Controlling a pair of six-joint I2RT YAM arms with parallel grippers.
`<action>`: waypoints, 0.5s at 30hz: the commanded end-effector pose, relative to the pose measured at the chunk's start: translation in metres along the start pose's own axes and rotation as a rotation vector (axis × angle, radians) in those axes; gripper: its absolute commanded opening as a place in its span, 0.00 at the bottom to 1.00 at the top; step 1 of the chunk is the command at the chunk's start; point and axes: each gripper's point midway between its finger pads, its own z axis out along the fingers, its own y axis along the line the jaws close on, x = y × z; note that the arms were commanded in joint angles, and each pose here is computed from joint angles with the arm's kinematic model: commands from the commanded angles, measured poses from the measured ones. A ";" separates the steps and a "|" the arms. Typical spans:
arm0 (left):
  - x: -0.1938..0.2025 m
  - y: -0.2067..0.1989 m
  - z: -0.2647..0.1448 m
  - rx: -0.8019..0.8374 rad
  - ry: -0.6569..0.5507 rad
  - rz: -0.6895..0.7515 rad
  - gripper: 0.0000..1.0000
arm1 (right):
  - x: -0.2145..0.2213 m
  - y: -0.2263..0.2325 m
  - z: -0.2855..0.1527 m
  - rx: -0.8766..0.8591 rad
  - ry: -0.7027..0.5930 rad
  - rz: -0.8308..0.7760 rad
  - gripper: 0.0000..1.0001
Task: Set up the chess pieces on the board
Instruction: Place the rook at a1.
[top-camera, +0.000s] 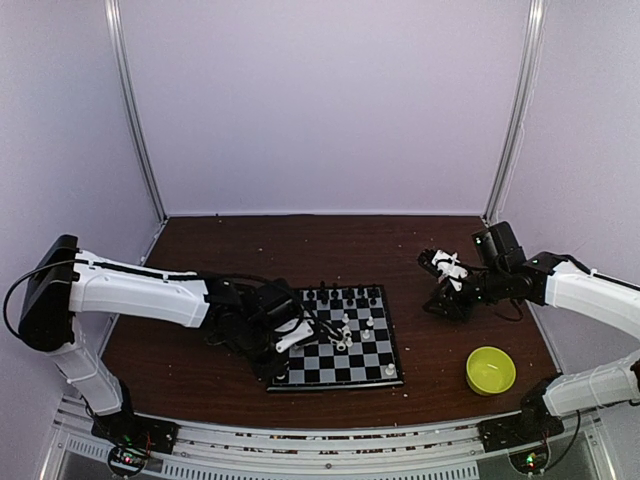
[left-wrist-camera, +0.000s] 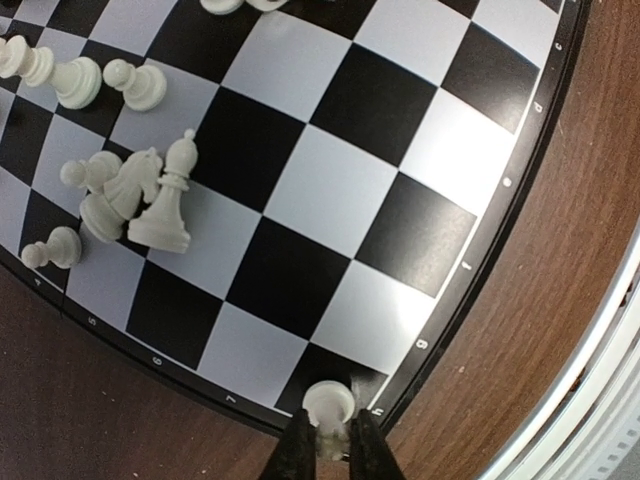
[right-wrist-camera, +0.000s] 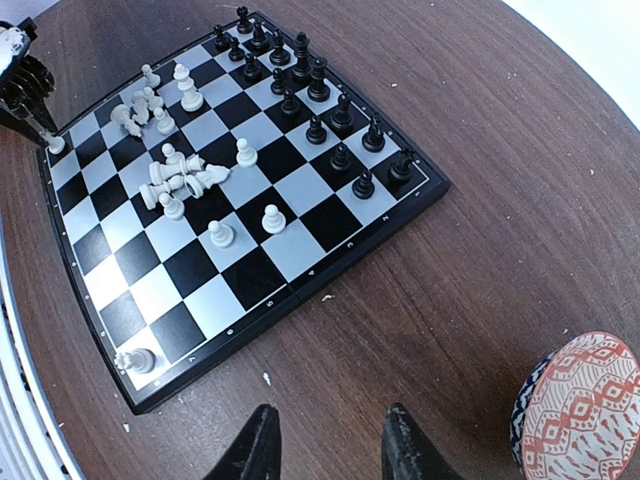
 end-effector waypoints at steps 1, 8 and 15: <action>-0.005 0.001 0.007 0.008 -0.015 -0.008 0.10 | -0.010 -0.006 -0.003 0.015 -0.020 -0.007 0.34; 0.001 0.000 0.010 0.015 0.001 -0.008 0.15 | -0.010 -0.006 -0.003 0.014 -0.016 -0.006 0.34; 0.002 0.003 0.003 -0.003 -0.012 -0.009 0.21 | -0.010 -0.005 -0.002 0.009 -0.016 -0.004 0.34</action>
